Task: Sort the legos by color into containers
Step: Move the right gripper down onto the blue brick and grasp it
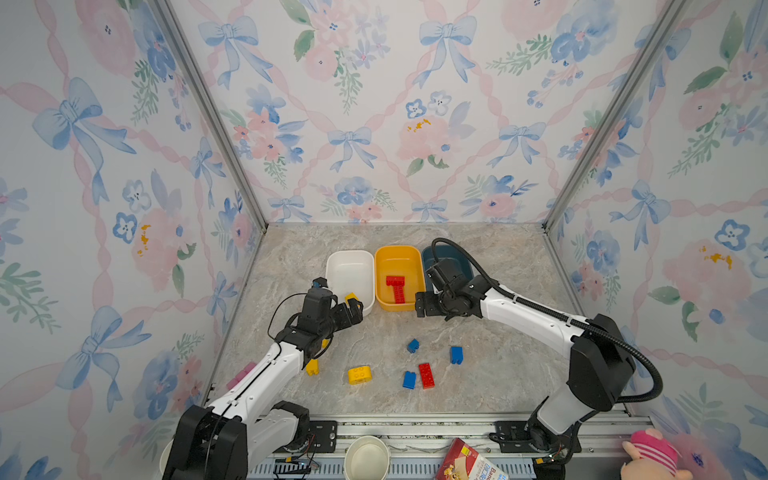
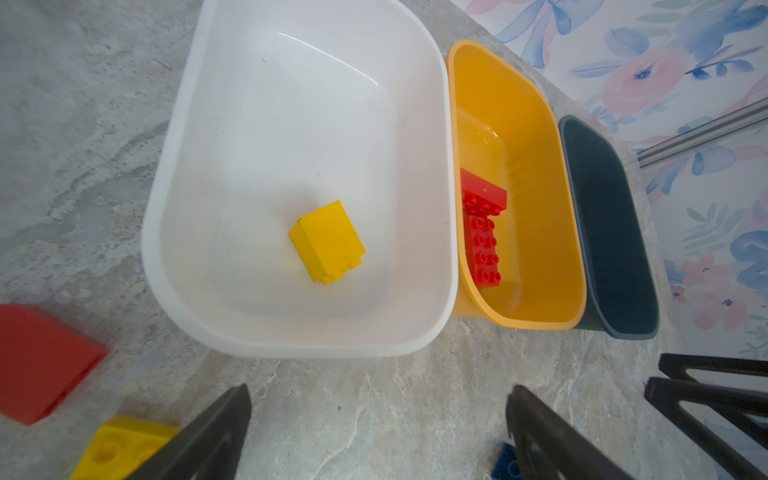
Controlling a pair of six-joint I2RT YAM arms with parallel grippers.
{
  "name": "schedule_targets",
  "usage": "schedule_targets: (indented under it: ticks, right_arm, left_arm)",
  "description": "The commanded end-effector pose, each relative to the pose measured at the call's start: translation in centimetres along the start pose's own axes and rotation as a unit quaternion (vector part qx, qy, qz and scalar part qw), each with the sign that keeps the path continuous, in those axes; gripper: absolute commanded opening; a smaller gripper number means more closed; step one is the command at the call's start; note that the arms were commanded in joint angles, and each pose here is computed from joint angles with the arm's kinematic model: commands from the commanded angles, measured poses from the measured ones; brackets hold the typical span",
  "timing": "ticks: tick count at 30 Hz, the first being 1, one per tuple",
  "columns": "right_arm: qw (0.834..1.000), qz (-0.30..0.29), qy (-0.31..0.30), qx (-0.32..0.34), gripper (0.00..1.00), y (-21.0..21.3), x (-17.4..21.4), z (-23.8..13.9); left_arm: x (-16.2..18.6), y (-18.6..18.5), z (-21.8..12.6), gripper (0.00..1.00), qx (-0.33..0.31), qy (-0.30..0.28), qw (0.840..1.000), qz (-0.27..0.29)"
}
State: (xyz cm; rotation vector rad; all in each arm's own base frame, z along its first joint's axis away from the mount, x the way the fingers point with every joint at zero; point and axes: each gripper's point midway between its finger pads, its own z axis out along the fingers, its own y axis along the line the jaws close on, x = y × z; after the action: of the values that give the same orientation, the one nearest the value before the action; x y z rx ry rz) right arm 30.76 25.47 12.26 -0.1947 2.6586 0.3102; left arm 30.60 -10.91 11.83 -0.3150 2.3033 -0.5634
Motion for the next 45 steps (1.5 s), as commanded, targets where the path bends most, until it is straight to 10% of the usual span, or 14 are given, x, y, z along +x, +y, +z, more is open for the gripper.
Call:
schedule_targets:
  ticks: [1, 45]
  right_arm:
    - [1.0, 0.011, 0.008, 0.024, 0.94, -1.4, 1.9, -1.1]
    - [0.981, 0.051, 0.119, 0.144, 0.42, -6.9, 13.4, 2.8]
  left_arm:
    - [-0.4, -0.1, 0.1, 0.98, 0.003, -0.007, 1.0, 0.006]
    - [-0.7, -0.4, 0.8, 0.98, 0.003, 0.005, 1.0, 0.01]
